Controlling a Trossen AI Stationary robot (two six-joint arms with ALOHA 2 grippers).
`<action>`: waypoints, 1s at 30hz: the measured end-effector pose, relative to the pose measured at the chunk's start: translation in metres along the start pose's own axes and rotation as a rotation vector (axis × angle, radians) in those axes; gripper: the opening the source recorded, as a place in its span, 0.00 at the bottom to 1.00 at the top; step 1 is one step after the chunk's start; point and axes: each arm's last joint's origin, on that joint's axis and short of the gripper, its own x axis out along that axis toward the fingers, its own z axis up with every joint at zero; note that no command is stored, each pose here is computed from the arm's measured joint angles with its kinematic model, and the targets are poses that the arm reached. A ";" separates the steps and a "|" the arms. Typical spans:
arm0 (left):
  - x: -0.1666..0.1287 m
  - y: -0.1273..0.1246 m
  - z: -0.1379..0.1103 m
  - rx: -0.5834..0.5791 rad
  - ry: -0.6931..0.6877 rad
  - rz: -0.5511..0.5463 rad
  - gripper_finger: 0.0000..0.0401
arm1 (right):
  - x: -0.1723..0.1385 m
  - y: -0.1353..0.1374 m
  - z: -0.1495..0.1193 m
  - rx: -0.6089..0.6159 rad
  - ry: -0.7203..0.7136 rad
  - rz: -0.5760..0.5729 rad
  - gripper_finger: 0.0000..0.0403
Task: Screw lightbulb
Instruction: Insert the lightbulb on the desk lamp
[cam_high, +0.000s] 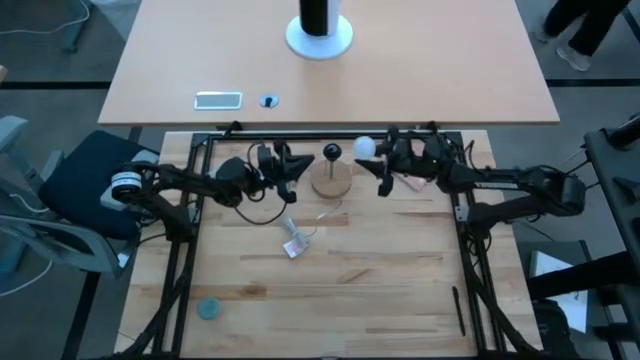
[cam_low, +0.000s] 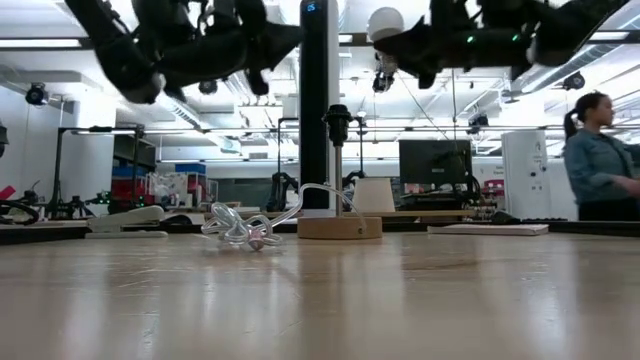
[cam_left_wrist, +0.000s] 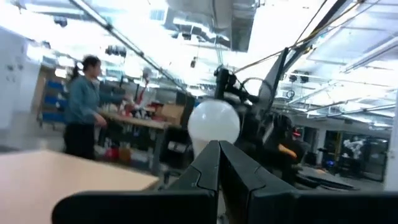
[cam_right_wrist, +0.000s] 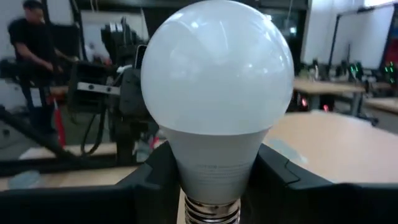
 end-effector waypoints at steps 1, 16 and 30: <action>0.003 0.002 0.003 0.008 -0.010 0.004 0.00 | 0.003 -0.002 -0.002 -0.002 -0.027 0.008 0.31; 0.018 0.037 0.018 0.075 0.016 0.099 0.00 | 0.062 -0.034 -0.022 0.031 -0.072 -0.021 0.31; 0.012 0.037 0.048 0.097 -0.030 0.053 0.00 | 0.072 -0.045 -0.051 0.112 -0.084 -0.036 0.31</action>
